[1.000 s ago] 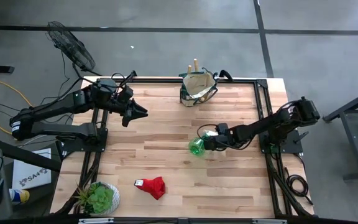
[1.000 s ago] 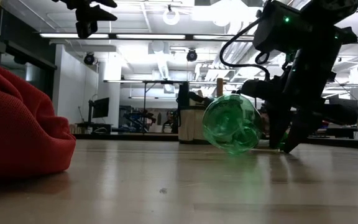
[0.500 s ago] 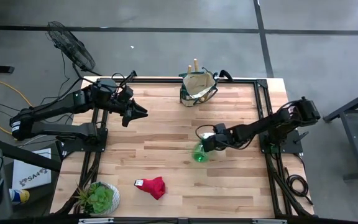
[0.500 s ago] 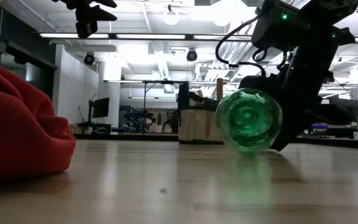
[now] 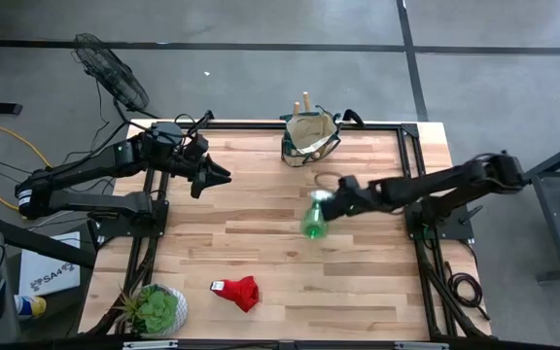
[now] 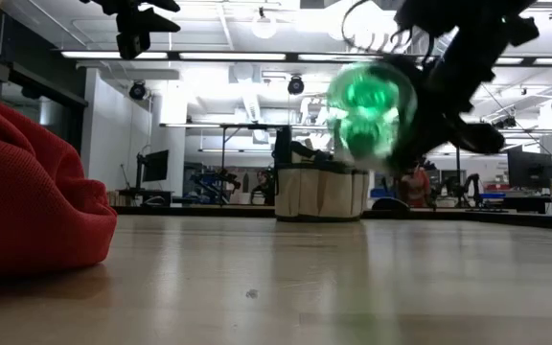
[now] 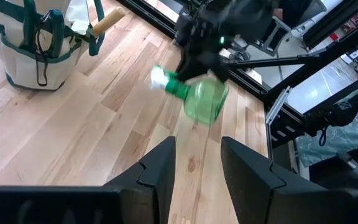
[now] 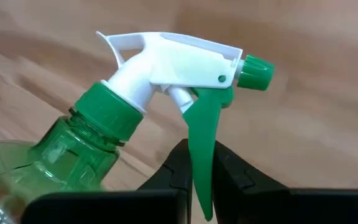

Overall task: Pick & Place Garden tools in Gardening bag
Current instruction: Put the spray bottle into the gardening bag

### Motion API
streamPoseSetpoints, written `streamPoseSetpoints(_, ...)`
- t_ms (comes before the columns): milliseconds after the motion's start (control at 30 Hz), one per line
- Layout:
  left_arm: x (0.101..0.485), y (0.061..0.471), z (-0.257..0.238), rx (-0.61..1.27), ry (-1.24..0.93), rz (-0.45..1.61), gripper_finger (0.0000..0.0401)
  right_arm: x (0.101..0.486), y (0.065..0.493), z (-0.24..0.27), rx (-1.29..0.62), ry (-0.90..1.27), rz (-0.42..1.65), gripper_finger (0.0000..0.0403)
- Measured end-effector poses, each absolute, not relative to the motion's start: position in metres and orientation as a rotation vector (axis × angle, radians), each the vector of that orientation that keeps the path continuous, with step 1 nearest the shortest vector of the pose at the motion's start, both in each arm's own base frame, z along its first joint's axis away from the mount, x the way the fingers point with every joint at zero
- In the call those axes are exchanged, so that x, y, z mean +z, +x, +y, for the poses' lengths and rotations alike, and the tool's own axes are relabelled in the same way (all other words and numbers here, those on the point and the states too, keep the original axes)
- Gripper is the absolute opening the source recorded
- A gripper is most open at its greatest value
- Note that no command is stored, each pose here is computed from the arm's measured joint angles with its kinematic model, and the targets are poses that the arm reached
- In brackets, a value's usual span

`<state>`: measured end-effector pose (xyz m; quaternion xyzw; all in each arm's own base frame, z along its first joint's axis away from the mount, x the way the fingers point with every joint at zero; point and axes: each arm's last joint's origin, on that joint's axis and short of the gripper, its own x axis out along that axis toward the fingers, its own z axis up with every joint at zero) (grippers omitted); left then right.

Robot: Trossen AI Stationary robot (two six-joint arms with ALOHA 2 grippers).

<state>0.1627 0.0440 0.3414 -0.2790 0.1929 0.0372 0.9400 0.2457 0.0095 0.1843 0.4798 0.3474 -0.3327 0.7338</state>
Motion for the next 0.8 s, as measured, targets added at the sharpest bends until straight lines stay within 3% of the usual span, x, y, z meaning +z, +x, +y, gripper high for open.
streamPoseSetpoints(233, 0.342, 0.163, 0.044, 0.077, -0.569, 0.389, 0.0127, 0.24, 0.224, -0.024, -0.722, 0.991, 0.447, 0.002)
streamPoseSetpoints(467, 0.342, 0.163, 0.045, 0.098, -0.582, 0.382, 0.0127, 0.293, 0.212, -0.065, -0.806, 0.745, 0.194, 0.002)
streamPoseSetpoints(600, 0.343, 0.163, 0.046, 0.128, -0.592, 0.369, 0.0127, 0.311, 0.214, -0.089, -0.89, 0.564, 0.168, 0.002)
streamPoseSetpoints(800, 0.346, 0.165, 0.046, 0.128, -0.601, 0.325, 0.0127, 0.328, 0.224, -0.124, -0.91, 0.171, 0.313, 0.002)
